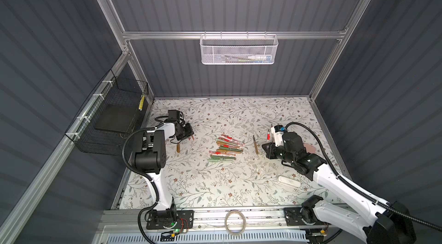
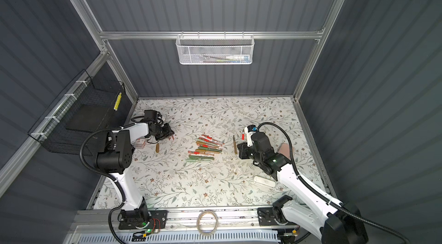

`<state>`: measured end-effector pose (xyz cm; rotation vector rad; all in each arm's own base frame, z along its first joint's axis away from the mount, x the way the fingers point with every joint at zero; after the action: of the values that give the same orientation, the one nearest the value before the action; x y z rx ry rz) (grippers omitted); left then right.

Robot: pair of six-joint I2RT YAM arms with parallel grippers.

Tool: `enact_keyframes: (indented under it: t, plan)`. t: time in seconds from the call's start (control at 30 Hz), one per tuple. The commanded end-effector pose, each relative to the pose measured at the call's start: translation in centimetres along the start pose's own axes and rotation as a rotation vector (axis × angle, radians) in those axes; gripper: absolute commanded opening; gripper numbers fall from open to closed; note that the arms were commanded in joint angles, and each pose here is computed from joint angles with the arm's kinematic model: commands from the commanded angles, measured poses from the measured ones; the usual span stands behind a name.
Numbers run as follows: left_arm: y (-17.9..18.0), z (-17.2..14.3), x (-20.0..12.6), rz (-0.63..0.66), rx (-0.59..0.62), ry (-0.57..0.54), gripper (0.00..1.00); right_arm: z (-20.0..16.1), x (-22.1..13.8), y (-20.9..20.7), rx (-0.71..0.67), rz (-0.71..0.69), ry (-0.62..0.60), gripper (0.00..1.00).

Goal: Remove pen caps from pens
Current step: Place the pen cap at the middle-left of the table, then place the pen at the top-right of the table.

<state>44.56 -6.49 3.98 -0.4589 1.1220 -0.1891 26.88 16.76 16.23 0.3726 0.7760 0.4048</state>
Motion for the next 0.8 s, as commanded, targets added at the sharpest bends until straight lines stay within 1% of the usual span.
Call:
enact_keyframes:
  t: [0.0, 0.07, 0.1, 0.3, 0.4, 0.47, 0.6, 0.7, 0.77]
  plan:
    - [0.6, -0.6, -0.6, 0.057, 0.004, 0.023, 0.43, -0.1, -0.3, -0.7, -0.011, -0.019, 0.011, 0.0]
    - [0.1, -0.1, -1.4, 0.052, 0.013, 0.001, 0.54, 0.4, -0.3, -1.2, -0.002, -0.037, 0.019, 0.0]
    - [-0.3, 0.3, -2.0, 0.051, 0.024, -0.014, 0.57, 0.8, -0.3, -1.4, 0.011, -0.045, 0.027, 0.0]
    - [-2.6, 1.5, -6.9, 0.026, 0.09, -0.131, 0.66, 3.8, -0.3, -2.3, 0.019, -0.089, 0.036, 0.0]
    - [-4.0, 1.6, -9.9, -0.001, 0.142, -0.212, 0.73, 5.0, 0.7, -3.4, 0.05, -0.12, 0.079, 0.0]
    - [-4.9, 1.6, -11.9, -0.02, 0.19, -0.262, 0.77, 6.3, 1.3, -4.0, 0.052, -0.133, 0.077, 0.0]
    - [-6.2, 1.0, -15.3, -0.044, 0.262, -0.371, 0.92, 7.6, 3.0, -5.7, 0.077, -0.176, 0.121, 0.0]
    - [-7.1, 0.3, -17.6, -0.067, 0.341, -0.438, 0.97, 8.9, 4.6, -6.7, 0.069, -0.203, 0.146, 0.0]
    - [-7.5, -0.1, -18.5, -0.085, 0.388, -0.464, 1.0, 9.5, 5.4, -8.3, 0.06, -0.257, 0.161, 0.0]
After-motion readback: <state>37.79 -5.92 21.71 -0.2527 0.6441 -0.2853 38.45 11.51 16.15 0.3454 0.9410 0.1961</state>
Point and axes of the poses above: each gripper's point midway between its finger pads, its own x axis out along the fingers, its own y axis along the line the jaws close on, z = x × y, the point moved 1 cm from there along -x, back along the fingers, and after that the axes turned 4 degrees about x, right-handed, at the moved point
